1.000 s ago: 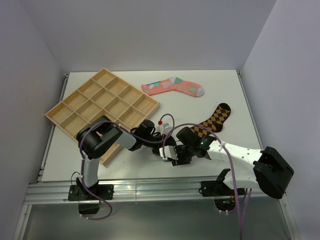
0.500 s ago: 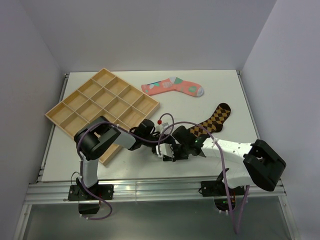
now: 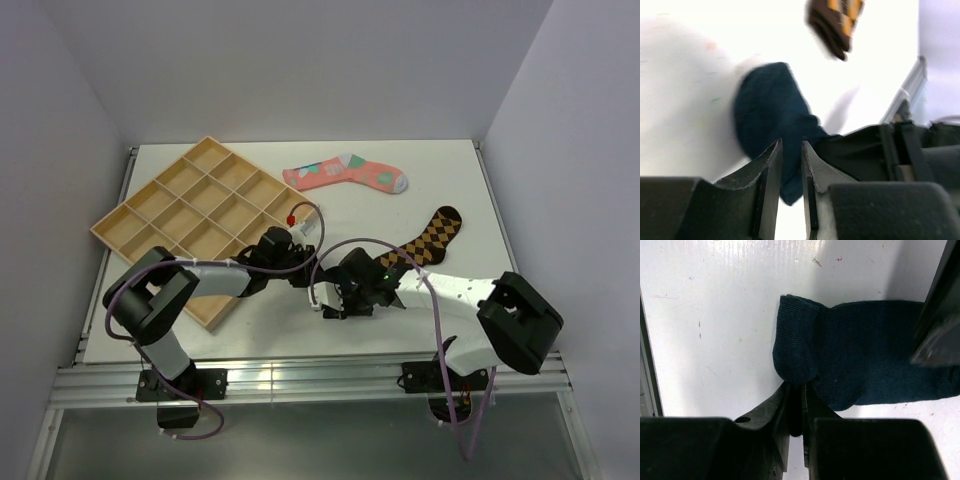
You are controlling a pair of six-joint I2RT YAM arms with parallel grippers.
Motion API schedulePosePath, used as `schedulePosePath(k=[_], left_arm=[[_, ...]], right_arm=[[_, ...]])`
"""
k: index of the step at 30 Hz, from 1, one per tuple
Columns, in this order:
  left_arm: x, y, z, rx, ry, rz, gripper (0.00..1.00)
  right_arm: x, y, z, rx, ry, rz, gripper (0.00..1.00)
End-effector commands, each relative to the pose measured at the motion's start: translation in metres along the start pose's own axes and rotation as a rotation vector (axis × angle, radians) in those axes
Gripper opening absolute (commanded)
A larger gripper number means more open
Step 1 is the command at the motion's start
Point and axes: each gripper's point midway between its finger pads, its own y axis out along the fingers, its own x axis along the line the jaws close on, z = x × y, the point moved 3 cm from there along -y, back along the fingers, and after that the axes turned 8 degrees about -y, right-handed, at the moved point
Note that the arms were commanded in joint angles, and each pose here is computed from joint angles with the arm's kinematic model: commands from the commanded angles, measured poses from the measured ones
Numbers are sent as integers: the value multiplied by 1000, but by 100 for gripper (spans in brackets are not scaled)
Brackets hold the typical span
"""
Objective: Roll the socks
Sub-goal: Roll the sock at the center of the board.
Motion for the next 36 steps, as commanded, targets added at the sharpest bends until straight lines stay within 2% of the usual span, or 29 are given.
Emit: schedulePosePath(k=[1, 8, 12, 16, 23, 32, 36], left_arm=[[15, -13, -10, -112, 18, -109, 27], [32, -25, -3, -205, -44, -145, 17], [33, -36, 6, -250, -44, -122, 18], [22, -41, 10, -290, 30, -100, 20], [-1, -35, 33, -272, 201, -19, 22], [-30, -20, 51, -259, 396, 75, 36], [-37, -4, 58, -210, 479, 70, 43]], right_arm=[[20, 2, 9, 41, 64, -112, 14], [23, -3, 5, 51, 120, -227, 14], [25, -7, 6, 33, 197, -330, 14], [28, -10, 12, 53, 300, -462, 14], [-5, -11, 17, 31, 515, -597, 14], [-4, -1, 27, 69, 674, -711, 14], [-3, 2, 33, 93, 728, -743, 15]])
